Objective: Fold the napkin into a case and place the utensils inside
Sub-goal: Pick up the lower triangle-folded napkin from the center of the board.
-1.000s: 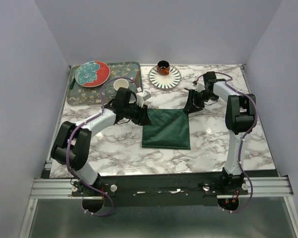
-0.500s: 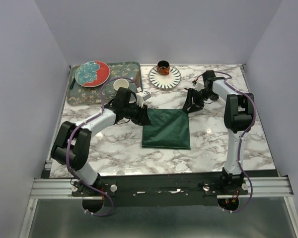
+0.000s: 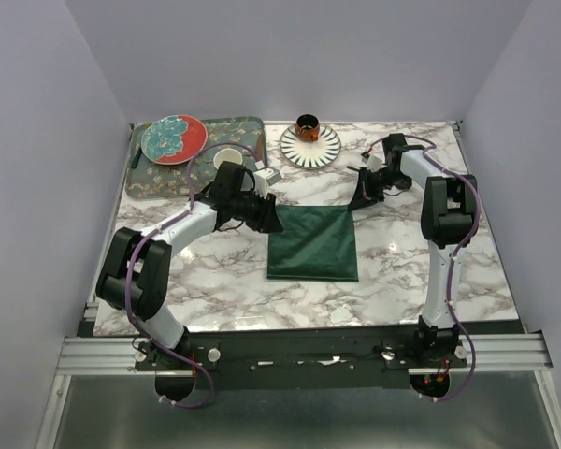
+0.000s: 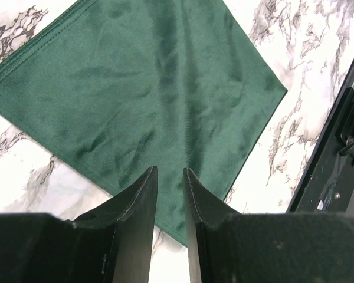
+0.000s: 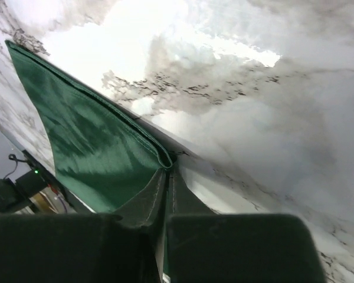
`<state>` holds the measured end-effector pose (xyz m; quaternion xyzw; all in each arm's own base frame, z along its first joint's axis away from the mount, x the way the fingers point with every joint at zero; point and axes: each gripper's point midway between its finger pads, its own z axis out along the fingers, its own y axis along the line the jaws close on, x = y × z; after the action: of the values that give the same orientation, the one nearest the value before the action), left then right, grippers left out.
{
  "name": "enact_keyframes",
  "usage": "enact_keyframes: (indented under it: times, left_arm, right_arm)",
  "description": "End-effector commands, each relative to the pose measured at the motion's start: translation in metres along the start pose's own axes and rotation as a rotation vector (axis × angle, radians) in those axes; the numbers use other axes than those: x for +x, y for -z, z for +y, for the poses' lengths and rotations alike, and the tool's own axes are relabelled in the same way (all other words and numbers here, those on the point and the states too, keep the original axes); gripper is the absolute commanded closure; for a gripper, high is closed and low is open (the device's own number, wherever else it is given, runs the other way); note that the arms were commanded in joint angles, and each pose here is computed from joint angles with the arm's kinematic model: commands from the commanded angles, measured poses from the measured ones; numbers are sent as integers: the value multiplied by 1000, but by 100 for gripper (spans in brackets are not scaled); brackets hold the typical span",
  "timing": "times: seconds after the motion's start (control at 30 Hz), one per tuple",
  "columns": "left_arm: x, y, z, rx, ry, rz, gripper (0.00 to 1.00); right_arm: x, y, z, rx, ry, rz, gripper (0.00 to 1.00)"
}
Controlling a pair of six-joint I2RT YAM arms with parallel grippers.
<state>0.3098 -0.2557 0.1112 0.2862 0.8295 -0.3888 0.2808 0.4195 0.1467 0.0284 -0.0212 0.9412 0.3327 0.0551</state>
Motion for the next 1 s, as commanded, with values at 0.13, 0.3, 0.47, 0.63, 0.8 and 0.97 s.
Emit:
enact_keyframes:
  times: [0.13, 0.3, 0.47, 0.63, 0.8, 0.97]
  left_arm:
    - [-11, 10, 13, -46, 4, -16, 65]
    - [-13, 19, 25, -89, 42, -31, 65]
    - [-15, 30, 32, -124, 58, -50, 61]
    - [-16, 41, 34, -148, 66, -65, 59]
    - [-15, 52, 39, -173, 89, -82, 59]
    - [-14, 59, 41, -196, 98, -93, 59]
  right_arm:
    - [0, 21, 25, -91, 212, -45, 99]
    - [7, 24, 27, -89, 313, -43, 99]
    - [15, 24, 36, -75, 420, -38, 99]
    - [25, 19, 49, -55, 565, -21, 99]
    - [34, 15, 60, -49, 692, -2, 99]
    - [51, 11, 74, -41, 848, 35, 99]
